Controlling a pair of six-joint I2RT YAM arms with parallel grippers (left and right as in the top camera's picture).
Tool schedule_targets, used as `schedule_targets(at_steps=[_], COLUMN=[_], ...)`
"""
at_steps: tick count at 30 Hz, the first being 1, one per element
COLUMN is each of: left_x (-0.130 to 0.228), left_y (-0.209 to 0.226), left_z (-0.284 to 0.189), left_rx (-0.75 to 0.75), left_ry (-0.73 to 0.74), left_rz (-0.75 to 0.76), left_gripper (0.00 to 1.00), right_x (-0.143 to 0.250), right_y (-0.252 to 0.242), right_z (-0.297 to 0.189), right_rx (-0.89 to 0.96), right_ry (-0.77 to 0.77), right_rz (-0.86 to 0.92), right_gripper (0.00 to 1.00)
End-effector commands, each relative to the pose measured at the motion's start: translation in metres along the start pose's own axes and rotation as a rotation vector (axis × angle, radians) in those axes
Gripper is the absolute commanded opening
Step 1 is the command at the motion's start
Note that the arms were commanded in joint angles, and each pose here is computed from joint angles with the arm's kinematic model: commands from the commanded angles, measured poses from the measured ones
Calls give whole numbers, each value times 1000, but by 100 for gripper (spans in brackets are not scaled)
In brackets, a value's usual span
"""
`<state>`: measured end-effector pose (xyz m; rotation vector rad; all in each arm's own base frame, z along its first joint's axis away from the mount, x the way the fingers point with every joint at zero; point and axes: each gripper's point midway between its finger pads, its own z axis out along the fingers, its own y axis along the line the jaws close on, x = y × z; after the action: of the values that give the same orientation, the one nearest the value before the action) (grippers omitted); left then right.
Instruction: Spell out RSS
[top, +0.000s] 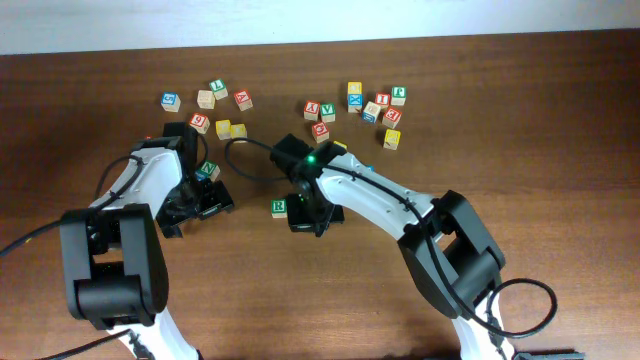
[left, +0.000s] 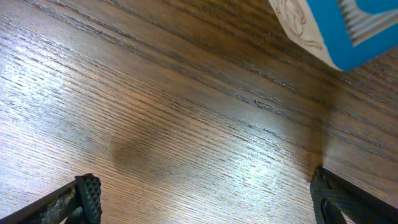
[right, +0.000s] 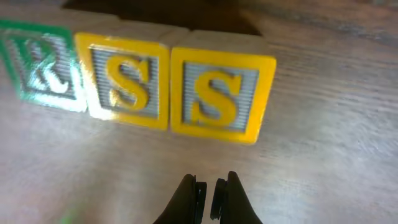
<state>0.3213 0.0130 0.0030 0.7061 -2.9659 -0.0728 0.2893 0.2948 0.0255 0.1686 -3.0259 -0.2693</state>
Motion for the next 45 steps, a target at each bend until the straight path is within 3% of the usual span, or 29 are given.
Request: schedule_targets(at_steps=[1, 9, 23, 45], left_x=[-6, -6, -6, -6], left_y=[1, 1, 1, 1], left_z=[0, 0, 0, 0], left_rx=[-11, -11, -11, -11], left_ry=[-11, -11, -11, -11], left_rz=[-19, -19, -19, -19], left_gripper=[99, 99, 99, 99], right_x=[-14, -38, -35, -36], right_y=[1, -48, -27, -24], right_z=[-32, -26, -9, -10], right_rx=[-31, 24, -109, -127], right_ry=[-56, -90, -67, -70], right_rz=[-10, 94, 82, 78], right_gripper=[4, 4, 4, 4])
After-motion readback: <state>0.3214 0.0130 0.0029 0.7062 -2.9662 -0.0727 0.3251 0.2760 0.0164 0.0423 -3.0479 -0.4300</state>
